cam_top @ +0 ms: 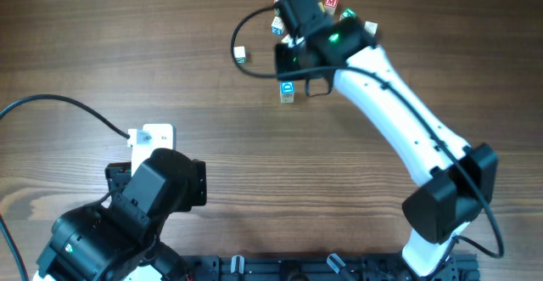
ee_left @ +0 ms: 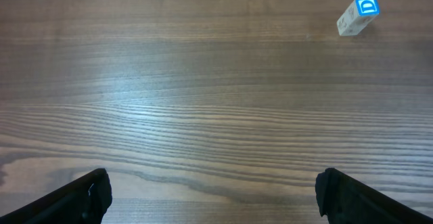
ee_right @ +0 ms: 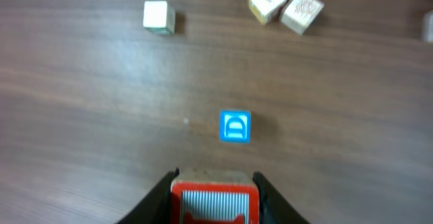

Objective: Form a tower
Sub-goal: 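Carry the red-faced block over the stack and lower it on top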

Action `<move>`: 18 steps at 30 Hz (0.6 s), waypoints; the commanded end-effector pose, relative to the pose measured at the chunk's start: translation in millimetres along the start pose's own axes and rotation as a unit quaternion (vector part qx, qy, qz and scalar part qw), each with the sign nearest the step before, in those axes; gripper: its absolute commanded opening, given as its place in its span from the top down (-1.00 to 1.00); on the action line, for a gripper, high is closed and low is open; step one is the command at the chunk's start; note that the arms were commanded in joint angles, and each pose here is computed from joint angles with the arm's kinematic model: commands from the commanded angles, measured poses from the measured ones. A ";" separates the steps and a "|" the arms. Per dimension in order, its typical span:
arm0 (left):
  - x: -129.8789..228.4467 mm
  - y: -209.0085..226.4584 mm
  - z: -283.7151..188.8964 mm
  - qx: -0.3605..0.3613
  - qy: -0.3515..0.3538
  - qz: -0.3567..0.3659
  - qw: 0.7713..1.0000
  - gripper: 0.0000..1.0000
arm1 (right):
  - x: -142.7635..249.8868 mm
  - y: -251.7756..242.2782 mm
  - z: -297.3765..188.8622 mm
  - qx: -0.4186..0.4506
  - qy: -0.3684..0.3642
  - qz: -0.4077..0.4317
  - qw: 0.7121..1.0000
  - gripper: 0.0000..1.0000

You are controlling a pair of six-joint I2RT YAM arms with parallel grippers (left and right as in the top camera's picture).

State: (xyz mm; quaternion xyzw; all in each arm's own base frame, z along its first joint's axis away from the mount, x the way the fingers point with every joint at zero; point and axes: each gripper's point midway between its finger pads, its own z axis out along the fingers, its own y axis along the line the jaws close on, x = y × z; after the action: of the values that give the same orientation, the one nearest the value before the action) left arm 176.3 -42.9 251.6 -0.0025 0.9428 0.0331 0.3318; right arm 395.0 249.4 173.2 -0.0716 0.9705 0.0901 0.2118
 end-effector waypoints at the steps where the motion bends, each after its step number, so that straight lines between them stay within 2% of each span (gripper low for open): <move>1: -1.1 0.6 -0.7 0.000 -0.003 0.002 1.000 -1.00 | 18.7 -11.2 33.9 0.015 0.000 0.012 1.000 0.36; 6: -1.1 0.6 -0.7 0.000 -0.003 0.002 1.000 -1.00 | 28.9 -6.0 60.7 -0.013 -0.009 0.007 1.000 0.34; 9: -1.1 0.6 -0.7 0.000 -0.003 0.002 1.000 -1.00 | 22.9 -7.4 63.0 -0.006 -0.023 -0.051 0.998 0.34; 18: -1.1 0.6 -0.7 0.000 -0.003 0.002 1.000 -1.00 | 26.2 -8.6 89.3 0.000 -0.016 -0.052 0.999 0.34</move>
State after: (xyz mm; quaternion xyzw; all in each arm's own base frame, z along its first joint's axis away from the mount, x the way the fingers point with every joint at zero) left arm 176.3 -43.0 251.6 -0.0025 0.9427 0.0330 0.3319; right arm 407.7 259.9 102.0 -0.1142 0.9576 0.0969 0.2462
